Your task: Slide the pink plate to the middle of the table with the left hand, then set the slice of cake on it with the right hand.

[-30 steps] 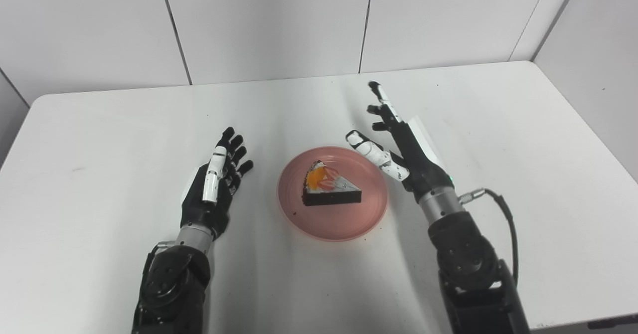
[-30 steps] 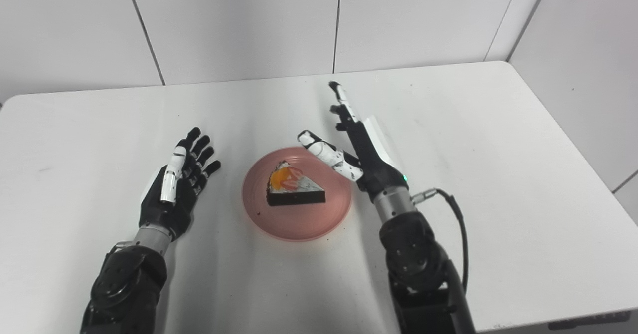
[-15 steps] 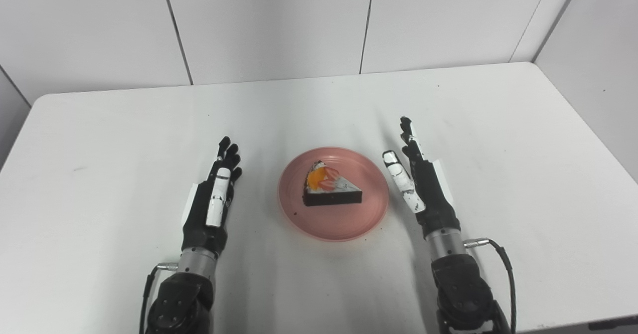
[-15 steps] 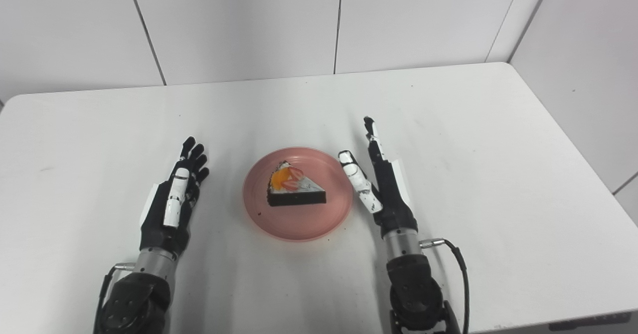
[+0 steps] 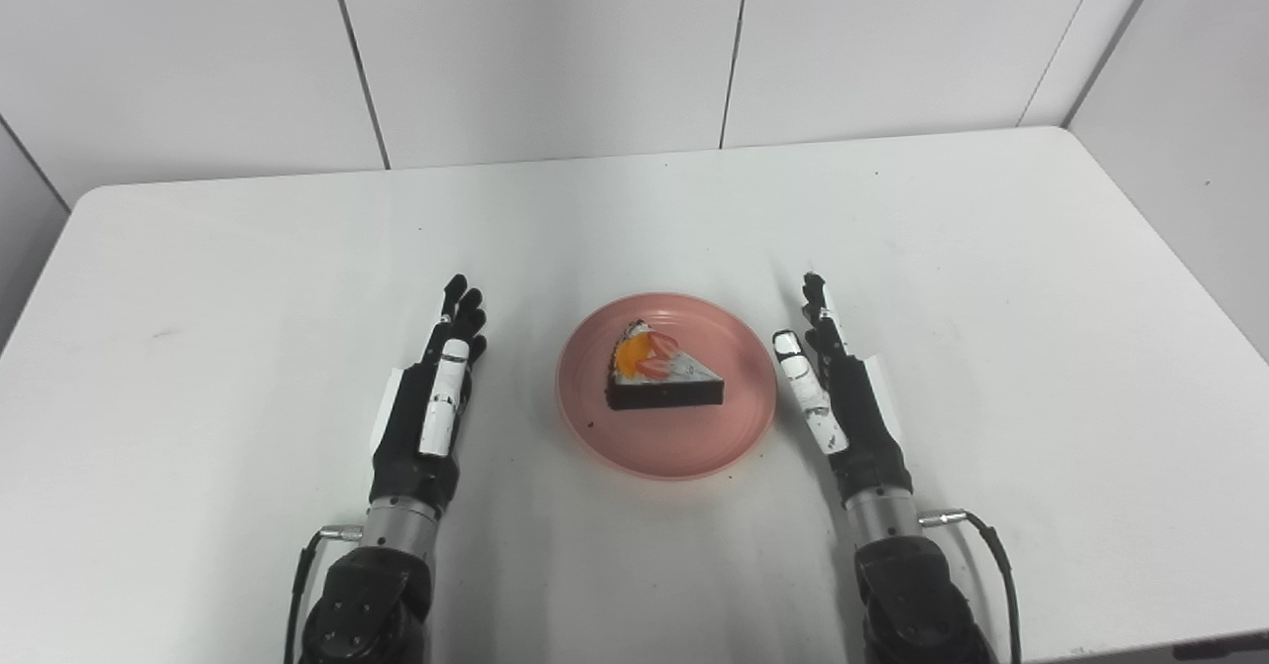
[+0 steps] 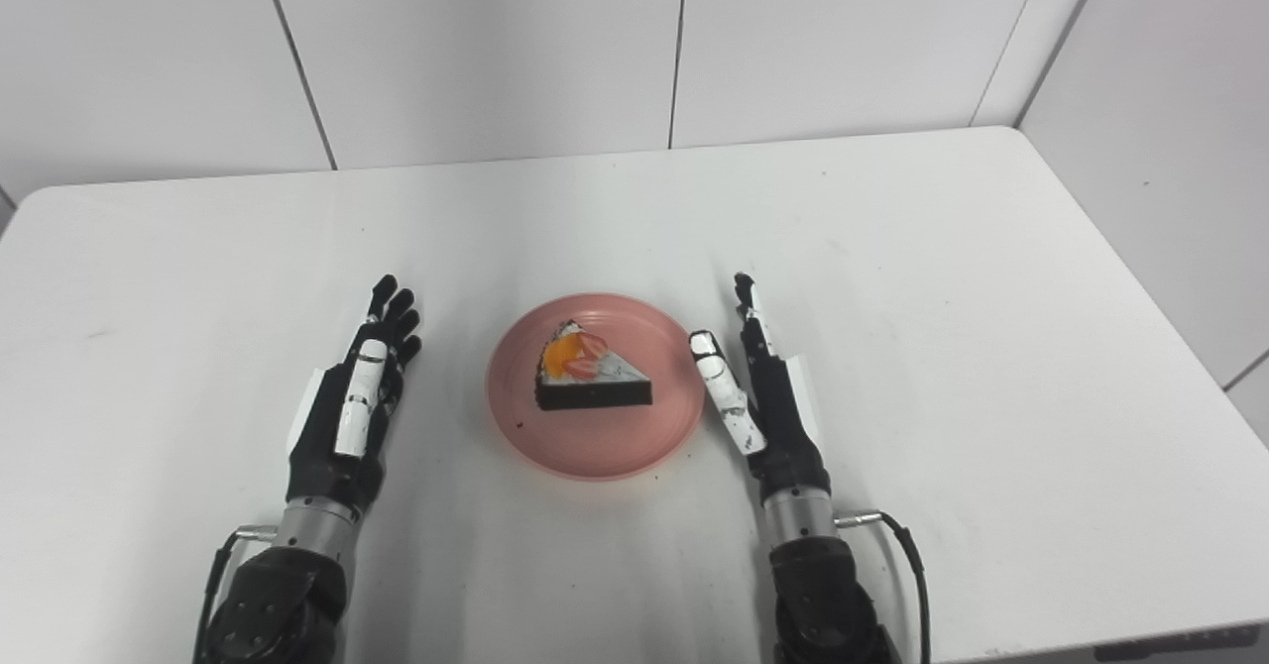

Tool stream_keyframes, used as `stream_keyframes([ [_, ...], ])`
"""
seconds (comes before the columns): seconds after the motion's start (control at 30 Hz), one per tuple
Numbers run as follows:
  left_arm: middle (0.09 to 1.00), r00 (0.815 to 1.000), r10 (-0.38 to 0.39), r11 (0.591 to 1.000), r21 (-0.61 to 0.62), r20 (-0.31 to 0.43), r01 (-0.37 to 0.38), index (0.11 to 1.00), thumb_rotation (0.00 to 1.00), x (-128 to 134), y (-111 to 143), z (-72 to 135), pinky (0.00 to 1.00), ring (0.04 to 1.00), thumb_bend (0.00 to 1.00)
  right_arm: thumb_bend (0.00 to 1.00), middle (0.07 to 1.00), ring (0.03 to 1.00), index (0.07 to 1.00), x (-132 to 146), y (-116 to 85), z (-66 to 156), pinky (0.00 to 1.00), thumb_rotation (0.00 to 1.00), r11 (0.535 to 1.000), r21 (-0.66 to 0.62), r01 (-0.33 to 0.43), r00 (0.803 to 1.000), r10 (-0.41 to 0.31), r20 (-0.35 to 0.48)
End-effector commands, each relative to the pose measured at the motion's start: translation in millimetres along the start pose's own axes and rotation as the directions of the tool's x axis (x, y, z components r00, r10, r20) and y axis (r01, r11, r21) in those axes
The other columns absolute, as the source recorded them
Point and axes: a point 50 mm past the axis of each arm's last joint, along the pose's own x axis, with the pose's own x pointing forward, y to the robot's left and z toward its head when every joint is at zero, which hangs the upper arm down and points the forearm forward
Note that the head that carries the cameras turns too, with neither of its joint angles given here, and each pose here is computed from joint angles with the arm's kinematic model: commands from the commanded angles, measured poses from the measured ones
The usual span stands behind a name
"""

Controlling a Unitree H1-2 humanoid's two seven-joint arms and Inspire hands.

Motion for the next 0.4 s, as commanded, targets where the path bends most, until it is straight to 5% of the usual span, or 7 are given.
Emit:
stream_keyframes([
  [0.0,1.000,0.998,-0.017,1.000,-0.023,-0.065,0.016,0.999,1.00,-8.7,-2.7,-19.1,1.00,0.998,0.42,0.32,1.000,0.994,1.000,5.1,-1.1,6.9,1.00,1.00,1.000,0.025,0.014,0.998,-0.015,0.064],
  [0.37,1.000,0.997,-0.016,1.000,-0.021,-0.080,0.014,1.000,1.00,-6.1,1.3,-22.3,1.00,0.996,0.41,0.33,0.996,0.982,0.994,9.6,0.3,2.7,1.00,1.00,0.999,0.036,0.013,0.999,-0.015,0.049],
])
